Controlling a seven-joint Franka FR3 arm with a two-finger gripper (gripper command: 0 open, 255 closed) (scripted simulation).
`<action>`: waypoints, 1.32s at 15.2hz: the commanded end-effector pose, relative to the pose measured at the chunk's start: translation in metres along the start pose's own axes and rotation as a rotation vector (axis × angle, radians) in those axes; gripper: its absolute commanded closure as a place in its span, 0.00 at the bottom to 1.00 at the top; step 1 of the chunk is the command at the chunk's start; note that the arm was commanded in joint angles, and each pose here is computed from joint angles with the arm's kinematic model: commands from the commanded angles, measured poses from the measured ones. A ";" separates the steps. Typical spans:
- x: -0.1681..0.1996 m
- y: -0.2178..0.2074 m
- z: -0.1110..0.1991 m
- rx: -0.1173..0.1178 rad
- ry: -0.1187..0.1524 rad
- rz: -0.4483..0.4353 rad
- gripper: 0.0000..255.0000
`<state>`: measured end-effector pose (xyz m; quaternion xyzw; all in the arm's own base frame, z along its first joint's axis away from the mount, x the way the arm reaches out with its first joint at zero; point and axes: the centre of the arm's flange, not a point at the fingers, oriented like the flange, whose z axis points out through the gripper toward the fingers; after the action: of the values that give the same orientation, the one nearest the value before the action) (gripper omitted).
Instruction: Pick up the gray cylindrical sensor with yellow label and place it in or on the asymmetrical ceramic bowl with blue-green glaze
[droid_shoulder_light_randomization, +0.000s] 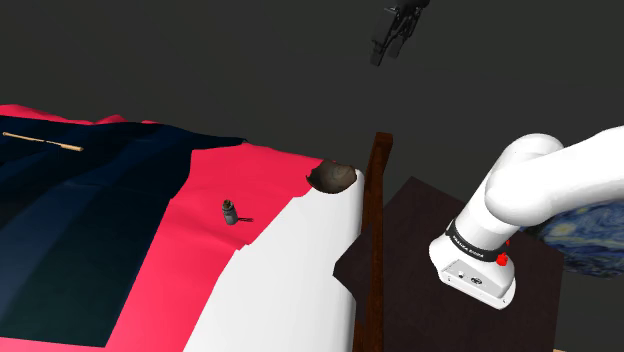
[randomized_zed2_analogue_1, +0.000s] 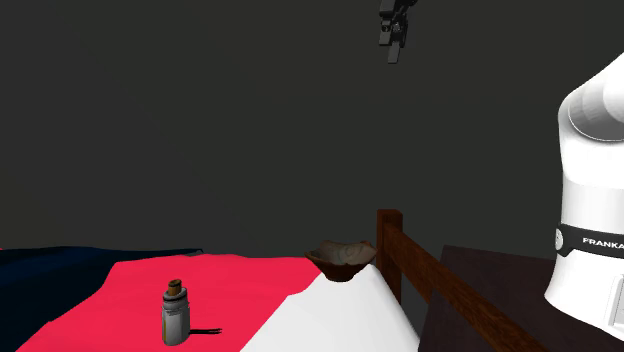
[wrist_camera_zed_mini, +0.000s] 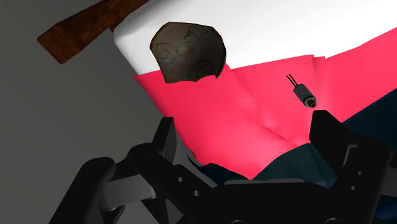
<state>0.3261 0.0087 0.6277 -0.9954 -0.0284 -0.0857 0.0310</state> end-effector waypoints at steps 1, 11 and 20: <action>0.000 0.000 0.000 0.000 0.000 0.000 0.00; 0.073 -0.066 0.099 -0.013 -0.079 0.008 0.00; 0.132 -0.124 0.193 -0.025 -0.150 0.016 0.00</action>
<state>0.4723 0.1449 0.4764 -0.9995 -0.0222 -0.0154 0.0176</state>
